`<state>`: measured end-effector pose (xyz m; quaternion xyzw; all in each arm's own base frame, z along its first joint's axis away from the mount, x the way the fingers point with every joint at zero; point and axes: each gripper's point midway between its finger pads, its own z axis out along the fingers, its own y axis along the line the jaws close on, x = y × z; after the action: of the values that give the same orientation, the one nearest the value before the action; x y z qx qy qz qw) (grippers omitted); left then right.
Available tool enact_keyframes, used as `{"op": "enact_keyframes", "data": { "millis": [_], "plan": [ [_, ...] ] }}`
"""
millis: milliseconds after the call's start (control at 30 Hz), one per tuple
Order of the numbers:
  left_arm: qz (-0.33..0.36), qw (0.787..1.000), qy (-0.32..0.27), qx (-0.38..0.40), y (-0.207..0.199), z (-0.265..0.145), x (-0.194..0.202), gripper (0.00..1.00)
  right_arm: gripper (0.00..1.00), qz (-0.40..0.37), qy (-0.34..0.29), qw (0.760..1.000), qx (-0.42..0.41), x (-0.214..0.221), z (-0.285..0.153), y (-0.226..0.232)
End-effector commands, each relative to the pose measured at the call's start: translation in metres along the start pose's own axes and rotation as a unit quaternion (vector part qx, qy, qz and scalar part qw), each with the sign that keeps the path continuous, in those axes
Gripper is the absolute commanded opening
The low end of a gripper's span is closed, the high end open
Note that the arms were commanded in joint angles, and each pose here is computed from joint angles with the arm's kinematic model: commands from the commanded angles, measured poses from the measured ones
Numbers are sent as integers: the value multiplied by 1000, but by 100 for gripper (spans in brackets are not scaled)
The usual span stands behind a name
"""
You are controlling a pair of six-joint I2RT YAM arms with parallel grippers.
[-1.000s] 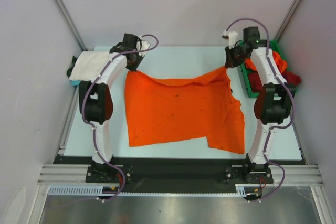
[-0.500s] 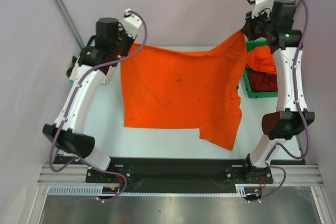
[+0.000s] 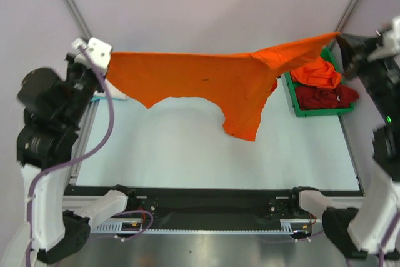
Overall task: Fold and stack the t-shirts
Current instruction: Flatten the tshirt out
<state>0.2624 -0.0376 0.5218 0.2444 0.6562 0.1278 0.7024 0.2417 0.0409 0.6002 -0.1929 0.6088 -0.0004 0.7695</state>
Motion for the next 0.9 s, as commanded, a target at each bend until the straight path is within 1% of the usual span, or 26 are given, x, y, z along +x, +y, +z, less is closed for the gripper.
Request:
{"op": "enact_keyframes", "data": {
  "millis": [0, 33, 100, 133, 200, 233, 333, 433, 500, 533, 567, 600, 667, 700, 733, 767, 800, 833, 867],
  "plan": [
    [12, 999, -18, -29, 17, -33, -6, 0, 0, 11, -20, 999, 27, -19, -39, 2],
    [10, 999, -27, -29, 19, -39, -10, 0, 0, 14, -35, 999, 31, -29, -55, 5],
    [4, 998, -44, -43, 27, -55, -18, 0, 0, 15, -46, 998, 42, -38, -68, 5],
    [3, 997, -58, -49, 33, -63, -27, 0, 0, 14, -62, 997, 48, -50, -78, 4],
    [-1, 996, -71, -61, 41, -70, -36, 0, 0, 10, -75, 996, 55, -62, -84, 2],
    [-3, 993, -88, -76, 51, -79, -49, 0, 0, 6, -93, 994, 60, -77, -87, -1],
    [-5, 990, -106, -94, 63, -82, -65, 0, 0, 0, -117, 990, 73, -94, -84, -9],
    [5, 991, -93, -97, 64, -67, -61, 0, 0, -14, -119, 989, 83, -95, -66, -19],
    [18, 993, -71, -89, 58, -52, -50, 0, 0, -24, -90, 992, 84, -74, -44, -26],
    [26, 996, -50, -74, 47, -38, -35, 0, 0, -31, -85, 992, 84, -68, -37, -28],
    [35, 997, -38, -62, 40, -30, -26, 0, 0, -32, -51, 995, 78, -41, -19, -30],
    [43, 998, -15, -47, 27, -16, -5, 0, 0, -34, -39, 996, 75, -29, -12, -30],
    [58, 998, 10, -28, 10, 1, 19, 0, 0, -37, -11, 997, 59, 1, 7, -27],
    [63, 998, 25, -19, 1, 9, 34, 0, 0, -35, 33, 998, 43, 42, 21, -22],
    [73, 996, 57, 3, -19, 27, 66, 0, 0, -35, 43, 998, 35, 58, 29, -20],
    [77, 994, 74, 15, -30, 36, 83, 0, 0, -35, 61, 997, 25, 79, 36, -16],
    [84, 990, 110, 40, -52, 48, 119, 0, 0, -30, 114, 993, 6, 131, 47, -8],
    [88, 988, 121, 47, -62, 62, 135, 0, 0, -30, 124, 992, 5, 149, 55, -7],
    [96, 985, 134, 55, -71, 71, 151, 1, 0, -31, 147, 989, -8, 175, 61, -1]
  ]
}}
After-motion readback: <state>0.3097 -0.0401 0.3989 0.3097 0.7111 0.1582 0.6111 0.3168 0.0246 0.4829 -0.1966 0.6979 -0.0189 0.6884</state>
